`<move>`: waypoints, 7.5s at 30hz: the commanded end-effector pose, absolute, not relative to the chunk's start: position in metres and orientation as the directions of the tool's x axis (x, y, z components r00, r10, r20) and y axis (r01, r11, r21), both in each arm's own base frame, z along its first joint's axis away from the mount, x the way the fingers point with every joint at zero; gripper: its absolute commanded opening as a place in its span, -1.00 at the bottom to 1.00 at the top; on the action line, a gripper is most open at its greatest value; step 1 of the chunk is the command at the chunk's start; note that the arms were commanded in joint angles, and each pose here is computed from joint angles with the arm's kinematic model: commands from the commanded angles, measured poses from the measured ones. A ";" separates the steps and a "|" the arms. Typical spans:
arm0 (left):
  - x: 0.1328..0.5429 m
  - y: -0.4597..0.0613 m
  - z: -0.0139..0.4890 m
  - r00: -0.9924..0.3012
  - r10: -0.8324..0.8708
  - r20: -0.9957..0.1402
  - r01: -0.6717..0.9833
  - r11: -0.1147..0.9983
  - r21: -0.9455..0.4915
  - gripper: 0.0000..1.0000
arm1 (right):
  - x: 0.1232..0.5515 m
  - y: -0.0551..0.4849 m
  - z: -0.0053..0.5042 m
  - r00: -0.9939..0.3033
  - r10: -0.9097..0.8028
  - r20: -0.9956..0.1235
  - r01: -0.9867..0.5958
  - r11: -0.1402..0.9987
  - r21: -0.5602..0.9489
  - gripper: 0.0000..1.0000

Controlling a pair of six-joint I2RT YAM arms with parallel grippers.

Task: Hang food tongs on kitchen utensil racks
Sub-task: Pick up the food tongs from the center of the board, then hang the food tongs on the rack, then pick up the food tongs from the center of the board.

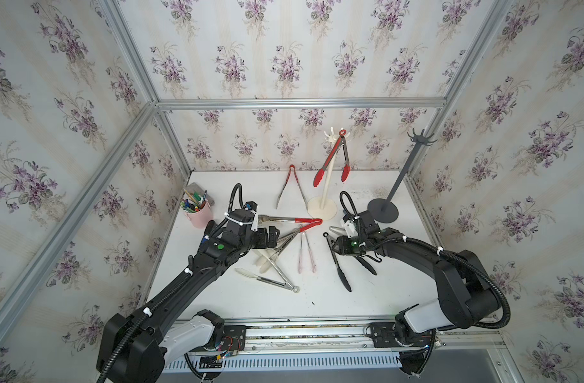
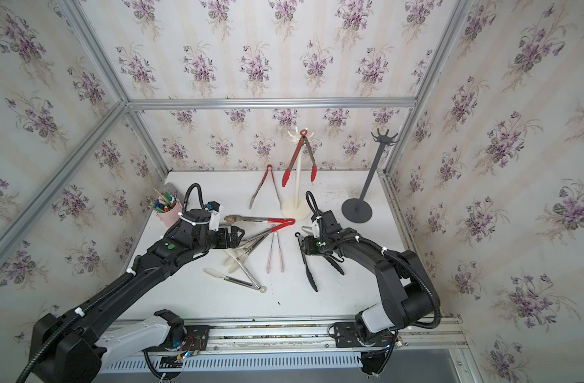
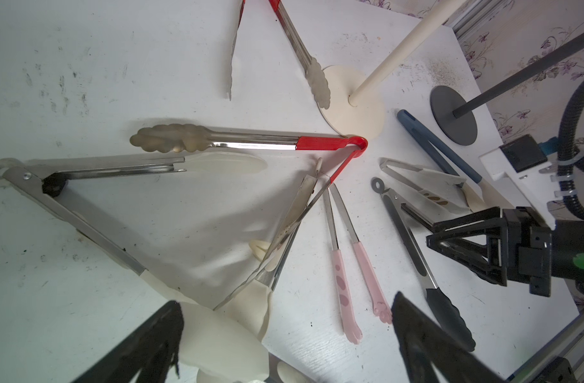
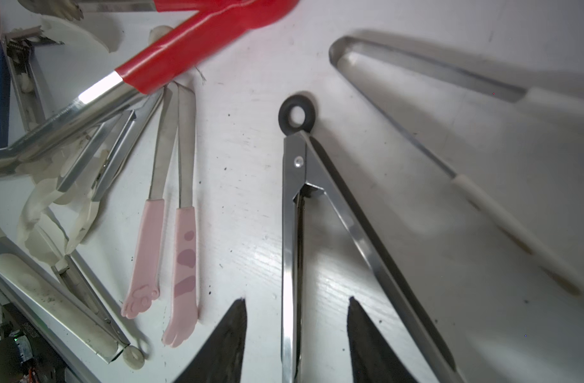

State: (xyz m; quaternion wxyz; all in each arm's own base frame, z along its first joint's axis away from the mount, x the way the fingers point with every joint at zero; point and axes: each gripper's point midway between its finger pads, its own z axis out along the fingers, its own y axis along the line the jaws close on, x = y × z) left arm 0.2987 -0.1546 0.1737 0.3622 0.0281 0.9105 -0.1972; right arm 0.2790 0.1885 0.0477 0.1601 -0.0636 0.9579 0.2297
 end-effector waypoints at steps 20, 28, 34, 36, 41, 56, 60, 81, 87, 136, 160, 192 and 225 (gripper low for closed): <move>0.294 -0.149 0.172 -0.730 -0.109 -0.675 0.176 0.924 -0.340 0.99 | 0.269 0.208 0.014 -0.922 -0.152 -0.357 -0.265 0.918 0.295 -0.70; 0.296 -0.149 0.175 -0.725 -0.107 -0.680 0.180 0.924 -0.337 0.99 | 0.272 0.209 0.016 -0.912 -0.153 -0.381 -0.276 0.915 0.295 -0.95; 0.295 -0.149 0.173 -0.729 -0.104 -0.676 0.178 0.925 -0.334 0.99 | 0.279 0.213 0.036 -0.879 -0.161 -0.449 -0.320 0.898 0.303 -1.00; 0.295 -0.149 0.173 -0.728 -0.100 -0.678 0.181 0.926 -0.331 0.99 | 0.281 0.215 0.044 -0.865 -0.162 -0.474 -0.335 0.890 0.307 -1.00; 0.295 -0.149 0.174 -0.725 -0.094 -0.682 0.186 0.927 -0.326 0.99 | 0.285 0.221 0.070 -0.824 -0.145 -0.547 -0.372 0.868 0.329 -1.00; 0.298 -0.151 0.175 -0.724 -0.079 -0.686 0.200 0.927 -0.318 0.99 | 0.312 0.215 0.180 -0.609 -0.102 -0.786 -0.528 0.791 0.307 -1.00; 0.299 -0.152 0.177 -0.722 -0.080 -0.687 0.202 0.926 -0.320 0.99 | 0.318 0.208 0.203 -0.563 -0.084 -0.822 -0.556 0.774 0.301 -1.00; 0.298 -0.153 0.181 -0.714 -0.075 -0.697 0.216 0.922 -0.321 0.99 | 0.351 0.161 0.316 -0.286 0.080 -0.955 -0.676 0.689 0.261 -1.00; 0.298 -0.159 0.183 -0.719 -0.068 -0.692 0.240 0.910 -0.339 0.99 | 0.365 0.156 0.339 -0.226 0.109 -0.968 -0.686 0.687 0.237 -1.00; 0.296 -0.165 0.188 -0.712 -0.047 -0.701 0.285 0.893 -0.349 0.99 | 0.421 0.163 0.338 -0.296 0.112 -0.949 -0.760 0.574 0.305 -1.00; 0.300 -0.168 0.184 -0.724 -0.040 -0.689 0.280 0.895 -0.347 0.99 | 0.420 0.146 0.337 -0.328 0.146 -0.933 -0.651 0.681 0.335 0.27; 0.220 -0.175 0.145 -0.766 0.349 -0.541 0.452 0.890 -0.066 0.99 | 0.294 0.120 0.256 -0.628 0.236 -0.741 -0.370 0.748 0.551 1.00; 0.251 -0.278 0.043 -0.934 0.242 -0.263 0.241 0.970 0.037 -0.06 | 0.257 0.117 0.213 -0.719 0.248 -0.649 -0.266 0.765 0.586 0.97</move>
